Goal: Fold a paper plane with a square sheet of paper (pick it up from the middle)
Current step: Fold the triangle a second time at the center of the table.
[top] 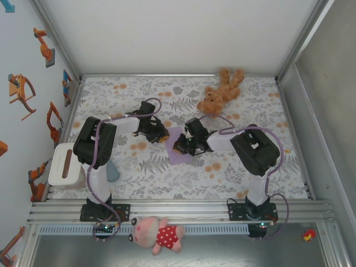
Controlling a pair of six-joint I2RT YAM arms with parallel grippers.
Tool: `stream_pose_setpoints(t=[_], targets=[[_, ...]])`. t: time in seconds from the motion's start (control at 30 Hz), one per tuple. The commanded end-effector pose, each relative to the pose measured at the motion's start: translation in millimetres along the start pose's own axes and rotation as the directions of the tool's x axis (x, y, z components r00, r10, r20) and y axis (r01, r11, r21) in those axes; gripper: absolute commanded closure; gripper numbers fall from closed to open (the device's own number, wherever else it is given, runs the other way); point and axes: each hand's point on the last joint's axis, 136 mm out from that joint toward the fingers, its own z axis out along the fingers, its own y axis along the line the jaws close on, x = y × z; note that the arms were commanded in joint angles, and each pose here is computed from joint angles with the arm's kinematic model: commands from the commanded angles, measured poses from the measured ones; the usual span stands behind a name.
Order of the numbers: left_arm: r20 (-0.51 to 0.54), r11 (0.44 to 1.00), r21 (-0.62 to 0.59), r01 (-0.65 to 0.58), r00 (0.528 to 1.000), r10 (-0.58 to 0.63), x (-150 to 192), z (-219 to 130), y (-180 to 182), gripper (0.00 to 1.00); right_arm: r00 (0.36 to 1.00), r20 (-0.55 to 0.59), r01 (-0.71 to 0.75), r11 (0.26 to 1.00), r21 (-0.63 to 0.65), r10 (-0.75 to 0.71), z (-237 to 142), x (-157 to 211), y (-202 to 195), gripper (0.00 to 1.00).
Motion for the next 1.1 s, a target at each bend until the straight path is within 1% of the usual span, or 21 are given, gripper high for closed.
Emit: stream_pose_setpoints(t=[0.0,0.53,0.67,0.9,1.07], targets=[[-0.030,0.998,-0.062,0.025,0.999,-0.027,10.8,4.3,21.5,0.82,1.000,-0.003,0.010,1.000,0.020,-0.010,6.0,-0.9,-3.5,1.00],[-0.030,0.998,-0.063,0.026,0.999,-0.028,10.9,4.4,22.3,0.82,1.000,-0.002,0.023,1.000,-0.013,-0.023,6.7,-1.6,2.7,1.00],[-0.030,0.998,-0.064,0.025,0.999,-0.027,11.5,4.4,22.8,0.82,1.000,-0.004,0.018,1.000,0.001,-0.018,7.1,-0.8,-0.9,1.00],[-0.032,0.998,-0.066,0.025,0.999,-0.027,12.2,4.8,23.8,0.82,1.000,0.004,0.027,0.999,-0.027,-0.027,6.4,-1.6,4.5,1.00],[-0.030,0.998,-0.066,0.024,0.999,-0.026,12.6,4.3,24.0,0.82,1.000,0.001,0.011,1.000,0.009,-0.011,8.1,-0.8,-5.2,1.00]])
